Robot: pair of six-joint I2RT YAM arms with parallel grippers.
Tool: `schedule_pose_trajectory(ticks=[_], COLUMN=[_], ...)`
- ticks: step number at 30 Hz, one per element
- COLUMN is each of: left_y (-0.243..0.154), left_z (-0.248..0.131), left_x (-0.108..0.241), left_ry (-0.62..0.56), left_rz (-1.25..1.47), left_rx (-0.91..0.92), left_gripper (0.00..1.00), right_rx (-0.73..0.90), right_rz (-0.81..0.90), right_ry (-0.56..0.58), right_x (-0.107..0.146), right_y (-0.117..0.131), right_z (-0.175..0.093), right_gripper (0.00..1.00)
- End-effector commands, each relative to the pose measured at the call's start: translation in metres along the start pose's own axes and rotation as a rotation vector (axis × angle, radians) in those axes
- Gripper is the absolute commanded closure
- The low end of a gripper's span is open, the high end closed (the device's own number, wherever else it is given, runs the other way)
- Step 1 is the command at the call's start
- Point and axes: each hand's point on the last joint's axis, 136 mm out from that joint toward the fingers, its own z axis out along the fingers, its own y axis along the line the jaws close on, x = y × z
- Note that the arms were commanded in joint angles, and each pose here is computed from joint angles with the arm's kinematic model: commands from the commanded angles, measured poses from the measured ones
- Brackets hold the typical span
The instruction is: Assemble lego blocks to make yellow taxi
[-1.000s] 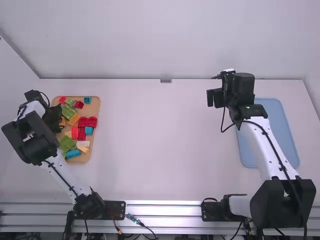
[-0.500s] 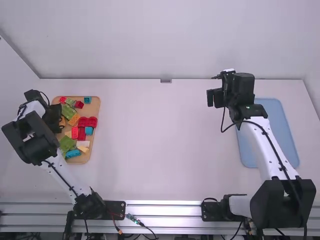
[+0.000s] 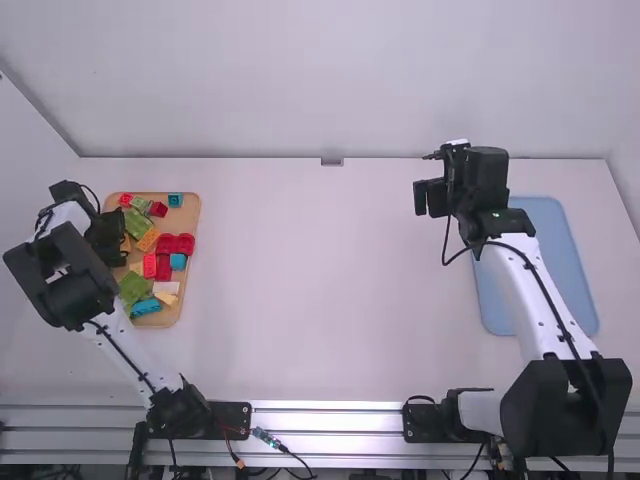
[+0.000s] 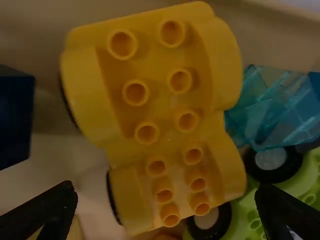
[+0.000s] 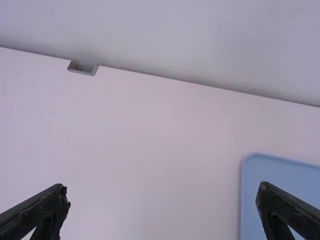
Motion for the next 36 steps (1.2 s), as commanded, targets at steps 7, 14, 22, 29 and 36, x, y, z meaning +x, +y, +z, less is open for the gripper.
schedule_pose_trajectory(ticks=[7, 14, 22, 29, 36], left_y=[0.016, 0.018, 0.026, 0.02, 0.018], left_z=[0.012, 0.016, 0.022, 0.022, 0.022], left_x=[-0.003, -0.001, -0.004, -0.011, -0.012], left_ry=[-0.026, -0.028, -0.036, -0.057, -0.062], left_rz=[-0.016, -0.015, -0.021, 0.057, 0.058], left_rx=[-0.057, -0.052, -0.062, -0.038, -0.032], left_gripper=[0.16, 0.27, 0.11, 0.03, 0.27], right_rx=[-0.004, -0.004, -0.005, -0.005, -0.005], right_rz=[0.001, 0.001, 0.002, 0.005, 0.005], right_ry=[-0.016, -0.014, -0.012, -0.013, -0.015], right_x=[-0.008, -0.008, -0.008, -0.008, -0.008], right_y=[0.0, 0.0, 0.0, 0.001, 0.0], right_z=[-0.002, -0.002, -0.002, -0.002, -0.002], right_gripper=[0.01, 0.01, 0.01, 0.01, 0.01])
